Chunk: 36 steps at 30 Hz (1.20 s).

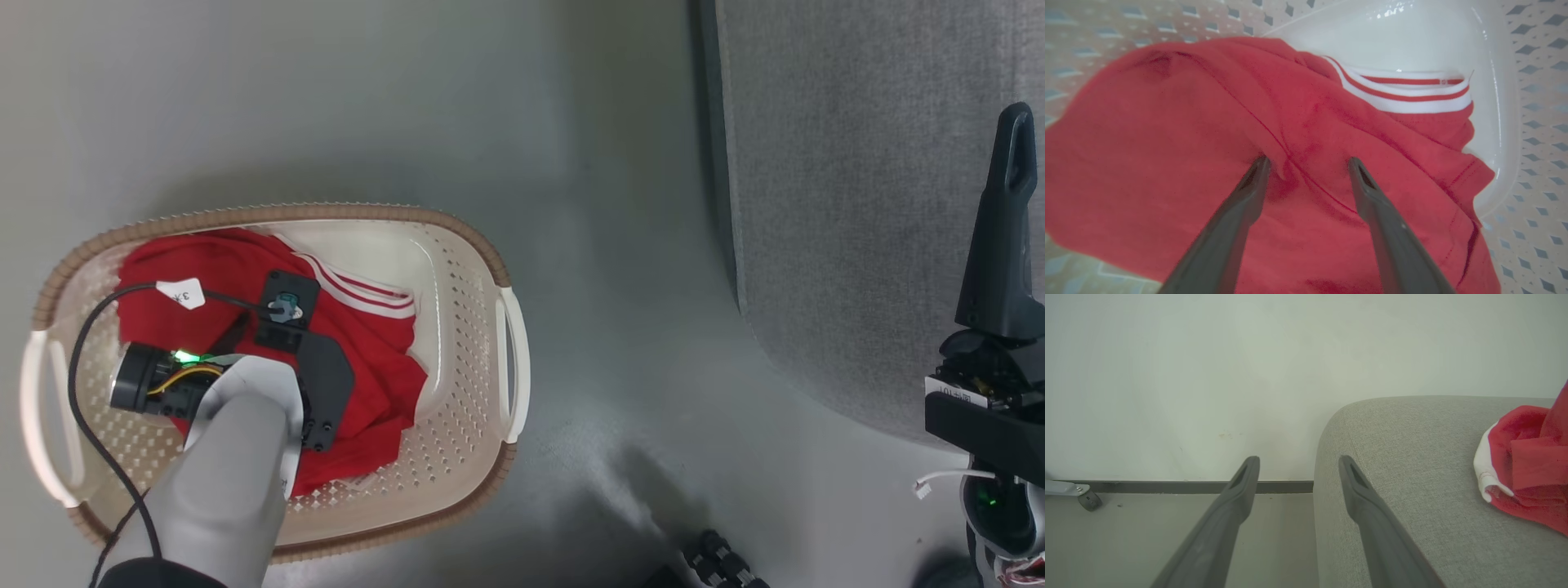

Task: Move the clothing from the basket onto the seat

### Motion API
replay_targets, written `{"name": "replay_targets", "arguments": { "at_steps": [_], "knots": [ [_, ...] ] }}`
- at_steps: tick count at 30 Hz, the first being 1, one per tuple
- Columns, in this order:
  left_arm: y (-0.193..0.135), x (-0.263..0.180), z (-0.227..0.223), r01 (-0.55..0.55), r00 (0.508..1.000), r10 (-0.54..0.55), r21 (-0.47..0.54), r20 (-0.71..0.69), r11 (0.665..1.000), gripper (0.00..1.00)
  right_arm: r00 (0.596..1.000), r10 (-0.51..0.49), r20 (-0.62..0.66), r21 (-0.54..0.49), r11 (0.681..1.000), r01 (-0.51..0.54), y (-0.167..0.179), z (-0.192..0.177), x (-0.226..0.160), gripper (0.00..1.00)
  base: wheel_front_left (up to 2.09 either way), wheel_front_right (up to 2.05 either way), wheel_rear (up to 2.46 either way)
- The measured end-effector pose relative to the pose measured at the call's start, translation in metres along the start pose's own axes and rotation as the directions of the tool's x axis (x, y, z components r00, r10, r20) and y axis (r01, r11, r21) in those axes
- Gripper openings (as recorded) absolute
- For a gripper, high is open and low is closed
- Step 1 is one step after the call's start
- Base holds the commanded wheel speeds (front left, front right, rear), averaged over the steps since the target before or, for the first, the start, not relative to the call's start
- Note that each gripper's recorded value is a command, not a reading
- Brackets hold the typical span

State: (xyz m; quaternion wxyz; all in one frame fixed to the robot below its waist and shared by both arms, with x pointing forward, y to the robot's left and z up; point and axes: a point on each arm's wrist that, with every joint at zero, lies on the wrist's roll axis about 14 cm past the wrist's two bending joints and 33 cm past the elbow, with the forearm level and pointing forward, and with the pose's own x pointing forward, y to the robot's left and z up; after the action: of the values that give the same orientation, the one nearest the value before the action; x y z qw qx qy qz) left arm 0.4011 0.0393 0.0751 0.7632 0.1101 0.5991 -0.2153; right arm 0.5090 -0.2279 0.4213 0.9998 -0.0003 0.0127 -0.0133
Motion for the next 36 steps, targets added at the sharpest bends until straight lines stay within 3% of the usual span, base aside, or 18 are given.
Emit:
{"name": "replay_targets", "arguments": {
  "at_steps": [12, 13, 14, 28, 36],
  "knots": [
    [-0.009, 0.025, -0.019, 0.022, 0.996, -0.028, -0.076, -0.08, 0.997, 1.0, 0.999, -0.012, -0.038, -0.019, 1.0, 0.012, -0.005, -0.024, 0.001, 1.0, 0.0, 0.0, 0.0],
    [-0.01, 0.025, -0.02, 0.023, 0.996, -0.031, -0.087, -0.087, 0.996, 0.66, 0.999, -0.013, -0.039, -0.02, 1.0, 0.012, -0.006, -0.024, 0.001, 1.0, 0.0, 0.0, 0.0],
    [-0.011, 0.026, -0.022, 0.023, 0.995, -0.032, -0.097, -0.092, 0.995, 0.0, 0.999, -0.014, -0.037, -0.021, 1.0, 0.013, -0.006, -0.024, 0.001, 1.0, 0.0, 0.0, 0.0],
    [0.004, 0.029, -0.022, -0.01, 0.996, -0.001, -0.123, -0.085, 0.992, 0.0, 1.0, -0.008, -0.028, -0.021, 1.0, 0.008, -0.004, -0.028, 0.003, 1.0, 0.0, 0.0, 0.0],
    [0.016, 0.021, -0.006, -0.034, 0.999, 0.035, -0.116, 0.004, 0.993, 0.0, 1.0, -0.004, -0.013, -0.016, 1.0, 0.003, -0.004, -0.023, 0.006, 1.0, 0.0, 0.0, 0.0]
  ]
}}
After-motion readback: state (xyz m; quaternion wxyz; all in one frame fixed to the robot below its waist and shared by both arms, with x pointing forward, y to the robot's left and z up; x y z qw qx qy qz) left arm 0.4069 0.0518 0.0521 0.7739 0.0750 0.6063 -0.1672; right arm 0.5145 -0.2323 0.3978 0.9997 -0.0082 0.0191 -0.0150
